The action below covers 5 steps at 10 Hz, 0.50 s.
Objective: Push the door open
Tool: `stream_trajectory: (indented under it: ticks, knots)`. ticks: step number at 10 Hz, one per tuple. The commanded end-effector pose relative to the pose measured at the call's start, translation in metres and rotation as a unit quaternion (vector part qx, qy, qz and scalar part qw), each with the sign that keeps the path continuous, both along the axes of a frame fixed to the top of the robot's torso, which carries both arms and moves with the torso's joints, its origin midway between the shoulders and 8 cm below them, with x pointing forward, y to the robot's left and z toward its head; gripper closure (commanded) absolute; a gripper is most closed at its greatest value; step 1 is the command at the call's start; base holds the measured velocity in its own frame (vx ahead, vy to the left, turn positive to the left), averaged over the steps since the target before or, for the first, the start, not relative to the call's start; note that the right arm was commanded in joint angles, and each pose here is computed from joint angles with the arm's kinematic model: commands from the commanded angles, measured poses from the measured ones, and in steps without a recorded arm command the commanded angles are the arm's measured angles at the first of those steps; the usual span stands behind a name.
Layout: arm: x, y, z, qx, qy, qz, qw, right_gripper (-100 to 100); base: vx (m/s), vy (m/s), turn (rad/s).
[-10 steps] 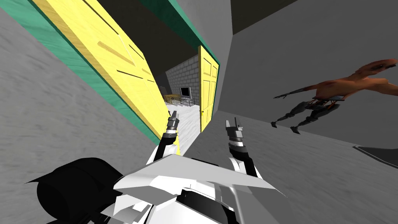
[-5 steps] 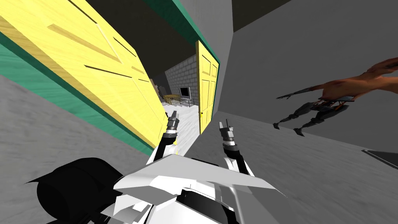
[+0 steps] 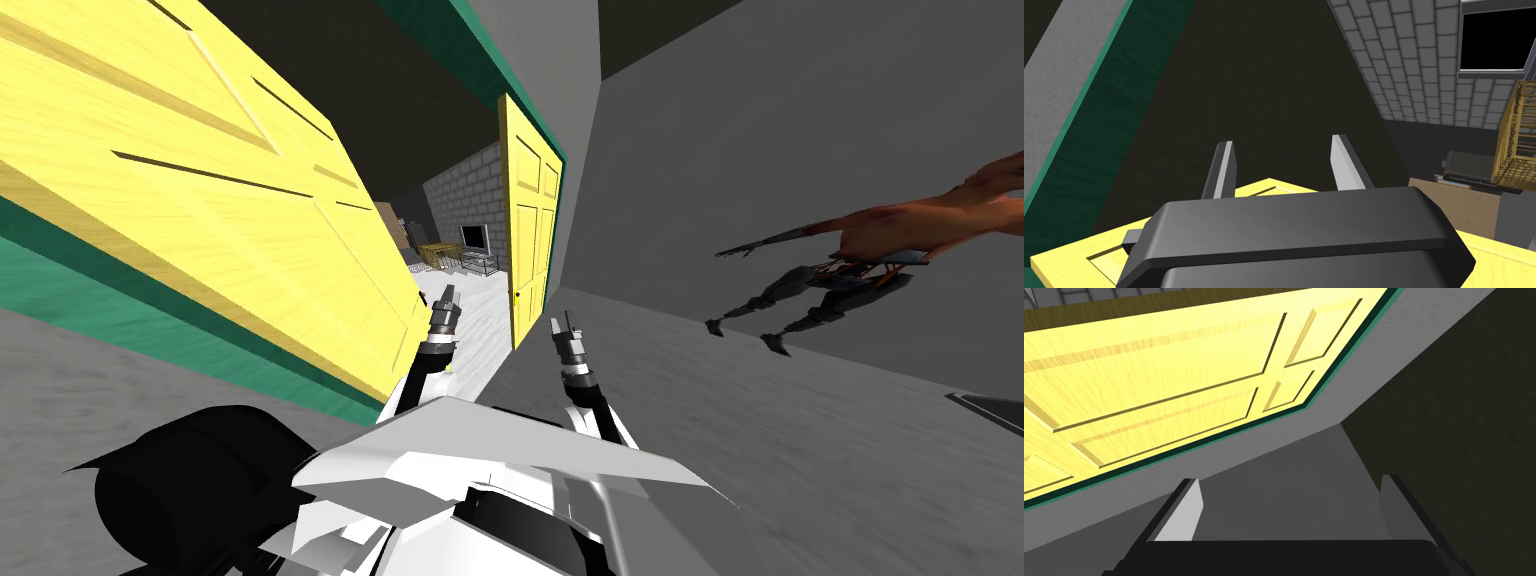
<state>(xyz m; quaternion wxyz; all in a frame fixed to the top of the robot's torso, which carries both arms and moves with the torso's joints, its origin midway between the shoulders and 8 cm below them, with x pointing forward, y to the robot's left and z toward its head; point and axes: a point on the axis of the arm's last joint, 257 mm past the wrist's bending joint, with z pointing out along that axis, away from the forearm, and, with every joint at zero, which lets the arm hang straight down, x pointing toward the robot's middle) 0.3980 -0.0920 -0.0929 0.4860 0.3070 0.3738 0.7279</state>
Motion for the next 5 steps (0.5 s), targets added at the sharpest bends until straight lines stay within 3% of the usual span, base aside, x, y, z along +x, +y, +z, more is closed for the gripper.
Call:
stream_trajectory:
  ticks: [1, 5]
  knots:
    - [0.000, 0.013, -0.009, -0.001, 0.007, 0.016, 0.9999, -100, 0.118, -0.036, 0.001]
    - [-0.004, 0.050, -0.036, -0.009, 0.028, 0.060, 0.9977, -100, 0.151, -0.023, -0.001]
